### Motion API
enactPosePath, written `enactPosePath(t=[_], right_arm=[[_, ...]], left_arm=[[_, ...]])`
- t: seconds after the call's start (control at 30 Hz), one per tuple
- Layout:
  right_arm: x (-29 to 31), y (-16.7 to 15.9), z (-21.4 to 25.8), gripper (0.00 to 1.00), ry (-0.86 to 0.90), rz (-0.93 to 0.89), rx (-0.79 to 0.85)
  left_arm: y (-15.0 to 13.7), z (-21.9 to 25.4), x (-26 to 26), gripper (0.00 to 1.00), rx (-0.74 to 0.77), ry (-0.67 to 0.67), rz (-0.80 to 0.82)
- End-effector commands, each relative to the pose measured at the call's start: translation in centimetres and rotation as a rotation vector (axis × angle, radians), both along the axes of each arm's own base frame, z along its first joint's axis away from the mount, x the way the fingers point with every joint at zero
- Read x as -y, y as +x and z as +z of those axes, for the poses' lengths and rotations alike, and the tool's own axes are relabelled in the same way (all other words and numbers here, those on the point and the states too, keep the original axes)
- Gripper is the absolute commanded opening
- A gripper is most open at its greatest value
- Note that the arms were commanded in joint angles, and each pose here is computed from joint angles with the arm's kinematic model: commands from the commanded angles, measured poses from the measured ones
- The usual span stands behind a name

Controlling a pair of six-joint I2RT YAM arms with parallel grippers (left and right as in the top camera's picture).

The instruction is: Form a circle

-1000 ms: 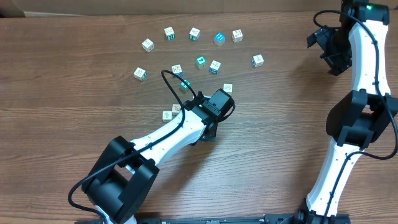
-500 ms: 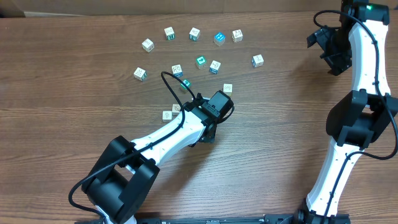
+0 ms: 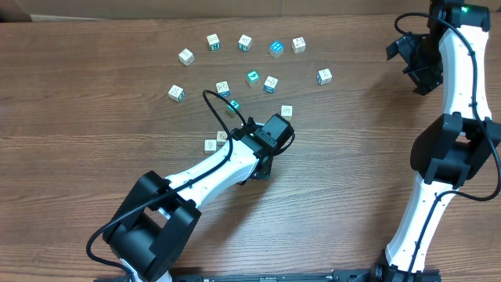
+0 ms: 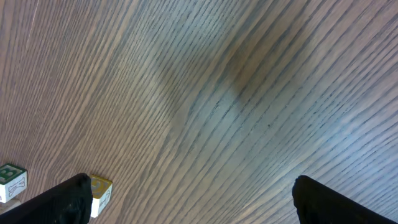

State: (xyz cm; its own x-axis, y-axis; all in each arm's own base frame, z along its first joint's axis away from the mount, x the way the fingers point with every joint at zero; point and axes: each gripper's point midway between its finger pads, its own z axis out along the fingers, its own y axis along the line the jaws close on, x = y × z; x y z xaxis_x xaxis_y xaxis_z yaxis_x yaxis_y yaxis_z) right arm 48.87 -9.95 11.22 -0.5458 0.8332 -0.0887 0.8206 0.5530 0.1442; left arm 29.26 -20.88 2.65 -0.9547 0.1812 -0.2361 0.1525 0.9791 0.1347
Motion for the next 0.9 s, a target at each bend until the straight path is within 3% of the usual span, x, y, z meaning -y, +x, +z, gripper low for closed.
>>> enactPosePath(t=[0.0, 0.87], right_arm=[[0.19, 0.27, 1.8, 1.0, -0.012, 0.001, 0.044], [0.19, 0.27, 1.8, 1.0, -0.012, 0.001, 0.044]], left_arm=[[-0.09, 0.24, 0.04, 0.1, 0.003, -0.016, 0.013], [-0.33, 0.18, -0.01, 0.1, -0.009, -0.015, 0.012]])
